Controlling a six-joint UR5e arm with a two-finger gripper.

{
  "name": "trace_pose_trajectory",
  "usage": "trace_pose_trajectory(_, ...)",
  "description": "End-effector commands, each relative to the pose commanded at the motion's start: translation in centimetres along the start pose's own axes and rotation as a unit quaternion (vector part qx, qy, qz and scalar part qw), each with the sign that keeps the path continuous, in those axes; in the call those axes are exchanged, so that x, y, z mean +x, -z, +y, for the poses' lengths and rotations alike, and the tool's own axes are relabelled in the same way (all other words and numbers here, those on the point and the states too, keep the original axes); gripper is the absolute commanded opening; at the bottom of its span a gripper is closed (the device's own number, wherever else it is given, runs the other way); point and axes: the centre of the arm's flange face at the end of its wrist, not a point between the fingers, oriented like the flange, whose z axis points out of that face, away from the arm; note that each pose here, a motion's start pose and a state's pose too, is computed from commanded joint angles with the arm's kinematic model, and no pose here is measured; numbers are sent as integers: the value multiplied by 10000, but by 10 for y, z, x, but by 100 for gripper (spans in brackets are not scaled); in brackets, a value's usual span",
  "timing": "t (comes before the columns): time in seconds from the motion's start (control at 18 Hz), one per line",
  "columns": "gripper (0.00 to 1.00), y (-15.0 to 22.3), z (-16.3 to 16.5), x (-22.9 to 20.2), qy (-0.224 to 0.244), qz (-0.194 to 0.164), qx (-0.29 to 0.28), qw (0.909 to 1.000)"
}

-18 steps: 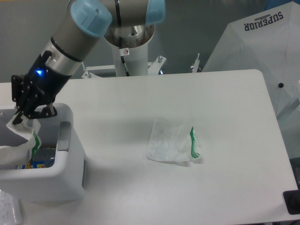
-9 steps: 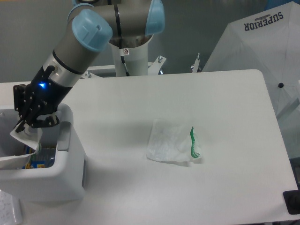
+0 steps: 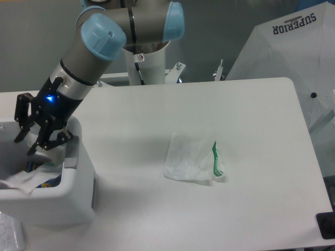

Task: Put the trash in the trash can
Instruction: 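Move the gripper back over the green-zip plastic bag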

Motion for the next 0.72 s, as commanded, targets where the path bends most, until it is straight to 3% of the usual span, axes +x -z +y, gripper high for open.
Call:
trace_pose_trajectory(0.22, 81, 17, -3, 2, 5, -112, 88, 9999)
trace_pose_trajectory(0.44, 86, 80, 25, -68, 720, -709, 329, 9943)
trace_pose_trajectory(0.61, 92, 134, 53, -124, 1537, -1177, 569, 9794)
trace_pose_trajectory(0.72, 97, 162, 73, -153, 2222, -1442, 682, 9618)
